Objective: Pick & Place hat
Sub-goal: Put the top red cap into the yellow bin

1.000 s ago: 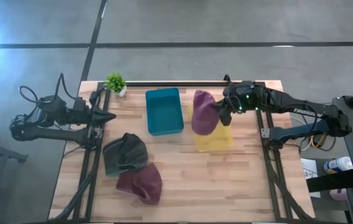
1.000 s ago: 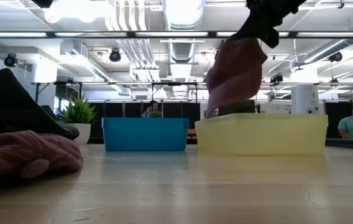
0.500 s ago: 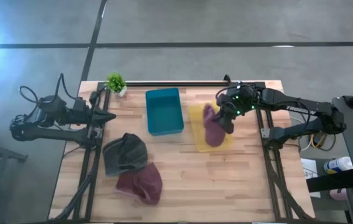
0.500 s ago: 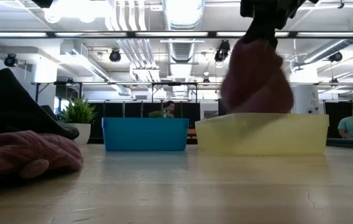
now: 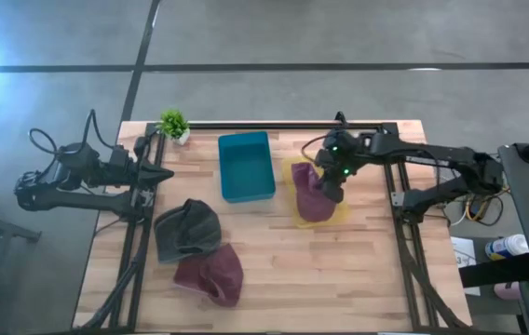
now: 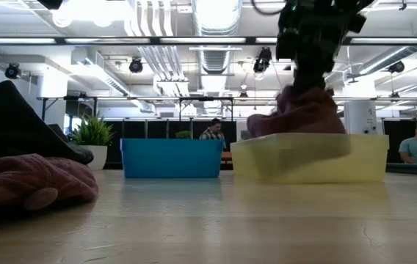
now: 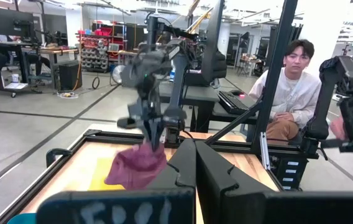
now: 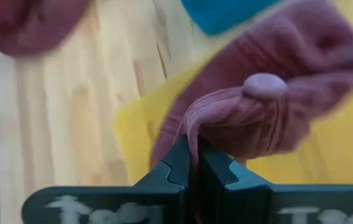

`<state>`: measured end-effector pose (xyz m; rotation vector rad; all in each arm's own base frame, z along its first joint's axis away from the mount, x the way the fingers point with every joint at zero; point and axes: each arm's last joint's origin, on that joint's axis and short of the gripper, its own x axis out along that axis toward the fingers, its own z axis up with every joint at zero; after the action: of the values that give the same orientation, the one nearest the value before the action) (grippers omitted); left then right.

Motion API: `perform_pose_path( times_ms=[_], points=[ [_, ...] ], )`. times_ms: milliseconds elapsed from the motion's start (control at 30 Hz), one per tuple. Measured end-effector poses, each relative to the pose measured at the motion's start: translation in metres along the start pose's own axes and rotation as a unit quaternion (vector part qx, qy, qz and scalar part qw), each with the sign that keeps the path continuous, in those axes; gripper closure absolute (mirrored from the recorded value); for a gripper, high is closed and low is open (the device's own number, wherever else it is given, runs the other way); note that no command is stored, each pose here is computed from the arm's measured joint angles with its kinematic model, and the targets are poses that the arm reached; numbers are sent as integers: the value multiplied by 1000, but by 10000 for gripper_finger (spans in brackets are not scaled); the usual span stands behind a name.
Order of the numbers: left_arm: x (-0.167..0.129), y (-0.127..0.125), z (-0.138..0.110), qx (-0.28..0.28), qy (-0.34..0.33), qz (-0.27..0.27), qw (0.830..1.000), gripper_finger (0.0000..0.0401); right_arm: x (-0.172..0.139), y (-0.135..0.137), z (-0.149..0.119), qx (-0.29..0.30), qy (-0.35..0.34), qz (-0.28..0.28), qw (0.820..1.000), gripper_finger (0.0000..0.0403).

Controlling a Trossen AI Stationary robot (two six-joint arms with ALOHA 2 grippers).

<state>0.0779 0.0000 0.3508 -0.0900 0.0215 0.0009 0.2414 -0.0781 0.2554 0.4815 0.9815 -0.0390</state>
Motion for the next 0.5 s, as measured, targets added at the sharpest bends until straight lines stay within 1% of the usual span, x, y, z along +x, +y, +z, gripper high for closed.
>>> perform_pose_path(
  times_ms=[67, 167, 267, 300, 367, 433, 500],
  points=[
    [0, 0, 0, 0, 0, 0, 1000, 401, 10, -4, 2, -6, 10, -1, 1000, 394],
    [0, 0, 0, 0, 0, 0, 1000, 401, 21, -7, 10, -25, -10, -3, 1000, 394],
    [0, 0, 0, 0, 0, 0, 1000, 401, 27, -12, 17, -33, -35, -51, 998, 394],
    [0, 0, 0, 0, 0, 0, 1000, 401, 29, -15, 18, -31, -39, -72, 996, 394],
    [0, 0, 0, 0, 0, 0, 1000, 401, 31, -21, 19, -15, -39, -96, 995, 393],
    [0, 0, 0, 0, 0, 0, 1000, 401, 33, -26, 19, 6, -35, -100, 994, 383],
    [0, 0, 0, 0, 0, 0, 1000, 401, 33, -29, 19, 17, -34, -104, 994, 363]
  ],
)
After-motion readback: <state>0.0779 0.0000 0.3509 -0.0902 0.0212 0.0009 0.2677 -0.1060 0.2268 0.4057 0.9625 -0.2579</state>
